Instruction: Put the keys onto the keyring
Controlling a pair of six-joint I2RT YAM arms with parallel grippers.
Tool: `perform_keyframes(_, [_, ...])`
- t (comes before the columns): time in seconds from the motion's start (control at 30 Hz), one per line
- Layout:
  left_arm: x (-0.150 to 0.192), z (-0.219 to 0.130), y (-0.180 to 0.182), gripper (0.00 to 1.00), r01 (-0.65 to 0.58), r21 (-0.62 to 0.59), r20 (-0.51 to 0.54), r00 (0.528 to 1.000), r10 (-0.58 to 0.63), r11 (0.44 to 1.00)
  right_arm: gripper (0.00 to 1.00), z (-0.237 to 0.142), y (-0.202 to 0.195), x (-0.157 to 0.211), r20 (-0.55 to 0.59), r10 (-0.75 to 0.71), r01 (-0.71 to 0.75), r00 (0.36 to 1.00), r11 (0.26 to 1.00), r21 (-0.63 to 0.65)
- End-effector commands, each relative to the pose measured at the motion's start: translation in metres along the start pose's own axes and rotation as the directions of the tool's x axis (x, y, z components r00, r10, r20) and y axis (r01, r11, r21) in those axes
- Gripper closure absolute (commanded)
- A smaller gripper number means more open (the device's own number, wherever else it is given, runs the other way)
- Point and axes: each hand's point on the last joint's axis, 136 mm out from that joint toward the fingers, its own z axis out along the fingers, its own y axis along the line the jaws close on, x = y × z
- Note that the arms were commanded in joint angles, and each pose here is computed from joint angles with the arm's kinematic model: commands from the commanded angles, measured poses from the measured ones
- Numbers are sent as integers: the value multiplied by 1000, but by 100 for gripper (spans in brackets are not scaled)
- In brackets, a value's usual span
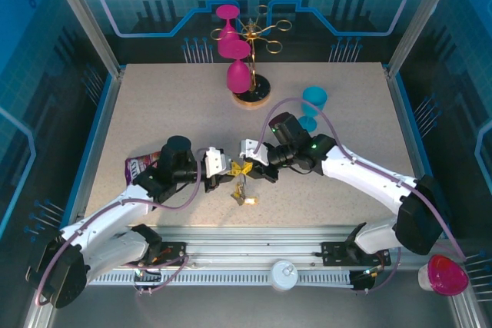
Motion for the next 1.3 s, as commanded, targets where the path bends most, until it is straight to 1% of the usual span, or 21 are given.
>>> perform_keyframes(0.0, [-11, -3, -2, 100, -51, -4, 38, 998, 51, 999, 78, -13, -6, -13, 92, 26, -29, 995, 999, 40])
perform_keyframes(0.1, [-16, -5, -2, 100, -64, -20, 72, 995, 66, 998, 74, -16, -3, -9, 123, 70, -74, 990, 997, 25])
perform_keyframes(0.33, [-20, -7, -4, 100, -73, -23, 103, 992, 74, 997, 75, -13, 1, -3, 127, 105, -106, 986, 994, 1])
perform_keyframes(0.43, [-20, -7, -4, 100, -73, -22, 104, 992, 75, 997, 81, -13, 1, -5, 134, 104, -104, 986, 995, -7])
perform_keyframes(0.6, [-20, -7, -4, 100, -74, -24, 106, 991, 76, 997, 100, -13, 1, -6, 144, 115, -113, 983, 993, -23])
perform_keyframes(0.8, [-25, -7, -4, 100, -82, -28, 141, 986, 85, 996, 100, -3, -3, 3, 120, 157, -153, 980, 987, -42])
perform_keyframes(0.93, [-31, -7, -4, 100, -84, -25, 172, 981, 88, 996, 100, 4, -3, -4, 143, 167, -158, 976, 985, -72])
perform_keyframes(1.0, [-33, -8, -3, 100, -85, -31, 182, 979, 89, 996, 97, 5, -4, -6, 153, 167, -158, 974, 985, -71])
perform_keyframes(1.17, [-31, -7, -3, 100, -74, -31, 186, 979, 78, 997, 80, -4, -8, -9, 191, 136, -138, 972, 990, -2])
perform_keyframes(1.27, [-32, -7, -3, 100, -59, -32, 192, 979, 64, 998, 74, -10, -9, -4, 205, 103, -114, 973, 993, 42])
